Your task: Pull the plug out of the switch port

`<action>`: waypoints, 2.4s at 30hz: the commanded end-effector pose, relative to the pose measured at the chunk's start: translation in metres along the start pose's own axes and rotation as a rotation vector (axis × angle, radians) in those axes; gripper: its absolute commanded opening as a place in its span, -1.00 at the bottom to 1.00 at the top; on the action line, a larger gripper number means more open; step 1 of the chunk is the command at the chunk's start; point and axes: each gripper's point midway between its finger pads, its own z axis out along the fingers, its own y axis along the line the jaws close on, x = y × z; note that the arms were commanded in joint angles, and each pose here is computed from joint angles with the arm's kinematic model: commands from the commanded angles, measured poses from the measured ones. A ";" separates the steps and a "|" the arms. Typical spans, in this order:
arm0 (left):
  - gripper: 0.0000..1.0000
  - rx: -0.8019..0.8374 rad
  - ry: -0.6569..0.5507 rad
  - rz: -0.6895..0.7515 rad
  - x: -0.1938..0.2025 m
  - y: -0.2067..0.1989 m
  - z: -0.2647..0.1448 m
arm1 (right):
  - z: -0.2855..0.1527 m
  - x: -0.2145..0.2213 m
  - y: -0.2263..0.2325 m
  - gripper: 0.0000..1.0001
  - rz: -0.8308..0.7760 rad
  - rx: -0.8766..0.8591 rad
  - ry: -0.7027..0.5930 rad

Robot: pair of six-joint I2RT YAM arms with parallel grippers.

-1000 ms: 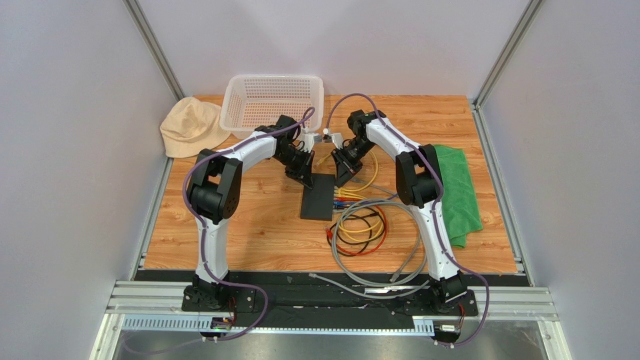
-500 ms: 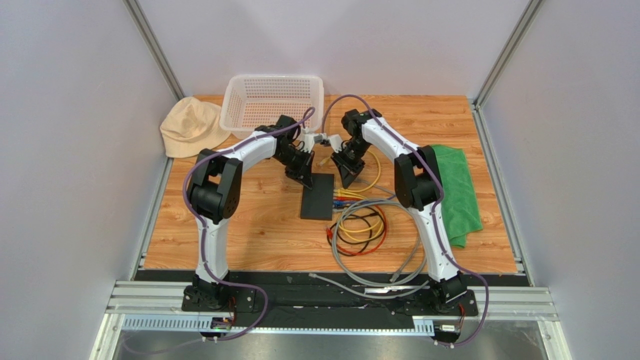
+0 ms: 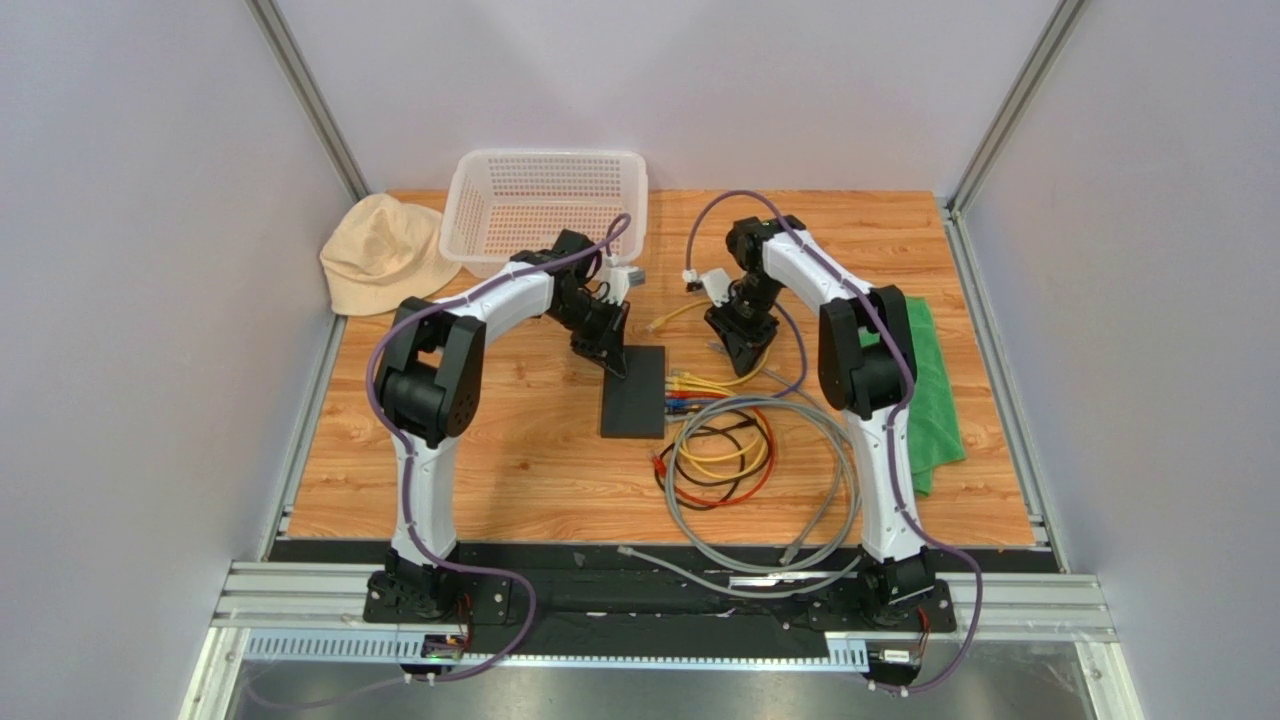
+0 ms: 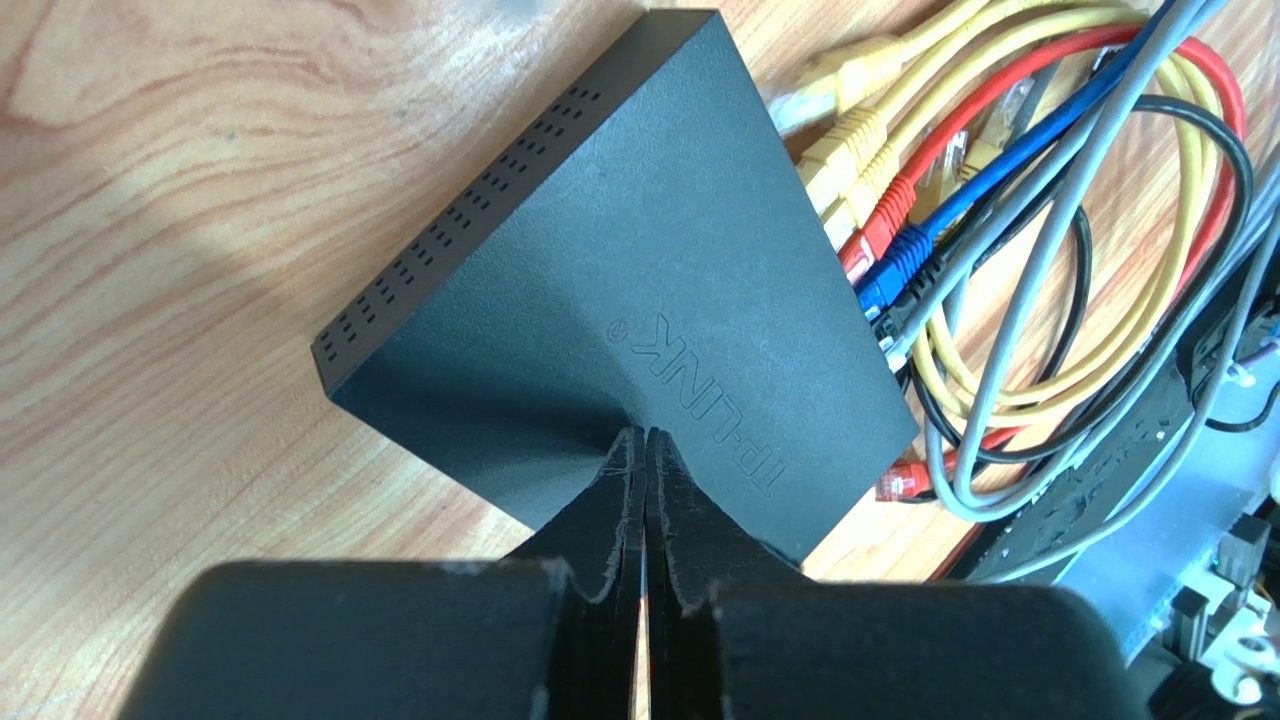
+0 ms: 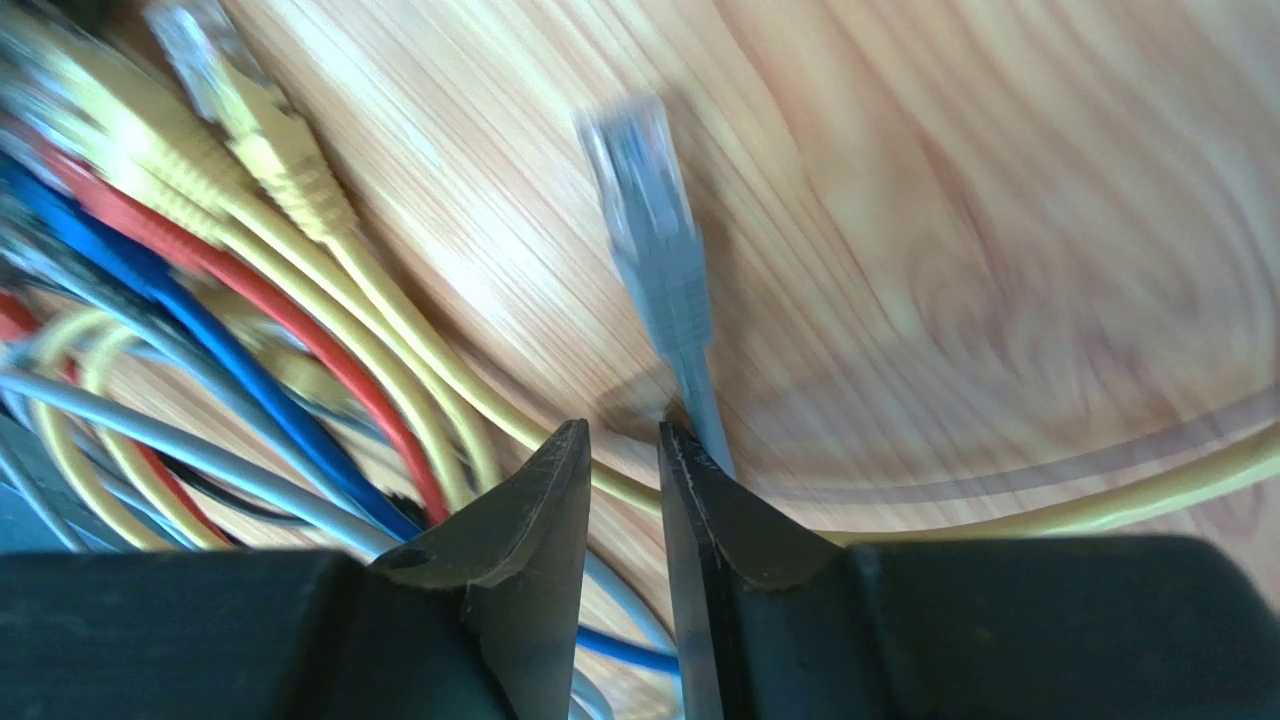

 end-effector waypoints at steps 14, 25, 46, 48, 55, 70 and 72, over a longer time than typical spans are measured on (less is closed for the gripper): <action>-1.00 0.016 -0.052 0.064 -0.020 -0.007 -0.012 | -0.077 0.021 -0.103 -0.40 0.145 0.235 -0.139; 0.98 -0.076 -0.530 0.172 -0.132 -0.096 -0.236 | -0.153 -0.018 -0.024 -0.11 0.074 0.097 -0.429; 0.98 0.163 -1.513 0.056 -0.194 -0.181 -0.562 | -0.159 -0.035 0.007 -0.01 0.168 0.029 -0.448; 0.98 0.183 -1.507 0.055 -0.192 -0.185 -0.562 | -0.163 -0.042 0.006 -0.01 0.164 0.030 -0.466; 0.98 0.195 -1.518 0.029 -0.190 -0.188 -0.566 | -0.162 -0.054 0.014 0.00 0.146 0.019 -0.482; 0.98 0.241 -1.500 -0.016 -0.190 -0.187 -0.565 | -0.158 -0.053 0.027 0.00 0.140 0.003 -0.470; 0.98 0.247 -1.501 -0.019 -0.189 -0.189 -0.566 | -0.158 -0.053 0.028 0.00 0.137 0.003 -0.469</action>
